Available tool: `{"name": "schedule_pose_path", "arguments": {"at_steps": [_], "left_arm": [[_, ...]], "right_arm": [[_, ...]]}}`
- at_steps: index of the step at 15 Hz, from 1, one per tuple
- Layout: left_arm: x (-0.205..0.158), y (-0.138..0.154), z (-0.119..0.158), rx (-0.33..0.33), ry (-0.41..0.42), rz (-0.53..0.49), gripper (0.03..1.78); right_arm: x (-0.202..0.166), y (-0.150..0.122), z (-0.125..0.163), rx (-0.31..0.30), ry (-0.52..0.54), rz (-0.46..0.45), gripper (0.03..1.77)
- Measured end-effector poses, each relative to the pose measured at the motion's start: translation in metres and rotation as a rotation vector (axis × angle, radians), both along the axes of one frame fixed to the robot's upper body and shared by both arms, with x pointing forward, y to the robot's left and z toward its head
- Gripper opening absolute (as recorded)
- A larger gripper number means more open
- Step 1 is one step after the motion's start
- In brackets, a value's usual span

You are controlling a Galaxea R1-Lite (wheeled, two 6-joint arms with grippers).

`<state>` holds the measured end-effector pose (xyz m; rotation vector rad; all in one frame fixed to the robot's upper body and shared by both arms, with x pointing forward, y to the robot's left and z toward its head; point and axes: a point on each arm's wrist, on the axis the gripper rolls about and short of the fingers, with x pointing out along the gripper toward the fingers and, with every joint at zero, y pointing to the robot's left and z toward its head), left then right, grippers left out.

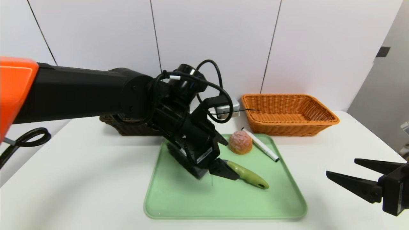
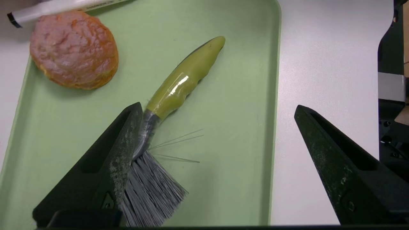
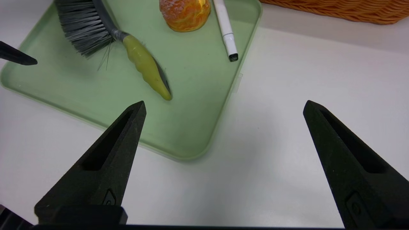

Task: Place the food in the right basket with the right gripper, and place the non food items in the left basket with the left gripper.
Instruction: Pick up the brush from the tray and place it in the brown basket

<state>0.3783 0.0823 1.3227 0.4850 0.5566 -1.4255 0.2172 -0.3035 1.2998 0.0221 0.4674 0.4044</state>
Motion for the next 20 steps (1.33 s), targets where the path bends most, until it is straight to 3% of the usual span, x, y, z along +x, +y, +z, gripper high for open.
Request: {"name": "schedule_pose_path", "arguments": {"at_steps": [6, 12, 20], "left_arm": [[0.012, -0.026, -0.02, 0.082, 0.0, -0.111, 1.69], [0.023, -0.038, -0.038, 0.13, -0.109, -0.229, 1.69], [0.028, -0.055, -0.056, 0.155, -0.169, -0.246, 1.69]], "right_arm": [[-0.002, 0.0, 0.0, 0.003, -0.002, 0.0, 1.7], [-0.003, -0.001, -0.004, 0.027, 0.02, -0.013, 1.7], [-0.005, -0.001, -0.006, 0.03, 0.021, -0.016, 1.7]]}}
